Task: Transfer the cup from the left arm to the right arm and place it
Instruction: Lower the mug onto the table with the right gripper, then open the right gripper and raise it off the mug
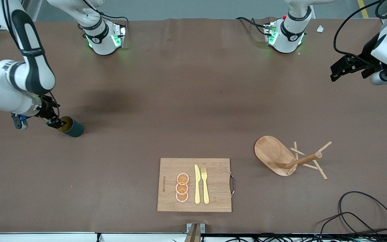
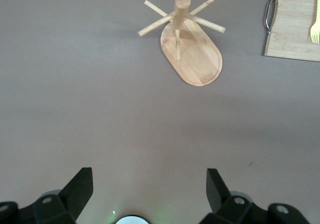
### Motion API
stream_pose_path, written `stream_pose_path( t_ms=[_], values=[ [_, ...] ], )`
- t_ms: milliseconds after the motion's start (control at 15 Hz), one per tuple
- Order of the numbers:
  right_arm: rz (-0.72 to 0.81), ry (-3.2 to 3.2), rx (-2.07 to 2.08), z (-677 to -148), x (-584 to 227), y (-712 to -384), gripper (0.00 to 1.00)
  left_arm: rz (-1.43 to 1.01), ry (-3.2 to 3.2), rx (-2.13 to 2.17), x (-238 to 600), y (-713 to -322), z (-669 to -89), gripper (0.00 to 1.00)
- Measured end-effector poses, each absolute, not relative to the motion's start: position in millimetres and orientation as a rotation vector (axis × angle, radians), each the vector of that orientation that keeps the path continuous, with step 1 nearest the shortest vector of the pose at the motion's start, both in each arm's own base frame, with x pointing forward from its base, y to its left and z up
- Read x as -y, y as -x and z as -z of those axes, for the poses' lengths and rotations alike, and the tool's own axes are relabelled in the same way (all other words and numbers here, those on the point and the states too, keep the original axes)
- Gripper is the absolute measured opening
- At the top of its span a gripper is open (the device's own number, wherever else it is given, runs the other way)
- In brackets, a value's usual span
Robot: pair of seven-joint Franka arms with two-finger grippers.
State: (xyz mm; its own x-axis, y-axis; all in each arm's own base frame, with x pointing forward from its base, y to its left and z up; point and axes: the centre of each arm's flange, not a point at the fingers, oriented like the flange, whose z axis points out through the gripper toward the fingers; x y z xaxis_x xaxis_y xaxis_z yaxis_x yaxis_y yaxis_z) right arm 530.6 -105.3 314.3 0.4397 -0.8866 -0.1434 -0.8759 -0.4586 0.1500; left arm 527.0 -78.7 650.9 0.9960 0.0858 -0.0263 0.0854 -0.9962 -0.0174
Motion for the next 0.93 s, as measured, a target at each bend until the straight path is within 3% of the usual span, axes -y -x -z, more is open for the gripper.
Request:
stream_pose_path(
  t_ms=[333,667,933],
  values=[
    [0.329,-2.886,1.156,-395.7,93.1,-563.2,1.0,-0.042,3.122,0.133,78.7,-527.0,-650.9,1.0],
    [0.231,-3.075,0.445,-442.9,102.8,-579.7,1.0,-0.042,3.122,0.133,78.8,-527.0,-650.9,1.0],
    [0.178,-3.071,0.177,-492.7,96.4,-591.3,1.0,-0.043,3.122,0.133,78.8,-527.5,-650.2,1.0]
  ],
)
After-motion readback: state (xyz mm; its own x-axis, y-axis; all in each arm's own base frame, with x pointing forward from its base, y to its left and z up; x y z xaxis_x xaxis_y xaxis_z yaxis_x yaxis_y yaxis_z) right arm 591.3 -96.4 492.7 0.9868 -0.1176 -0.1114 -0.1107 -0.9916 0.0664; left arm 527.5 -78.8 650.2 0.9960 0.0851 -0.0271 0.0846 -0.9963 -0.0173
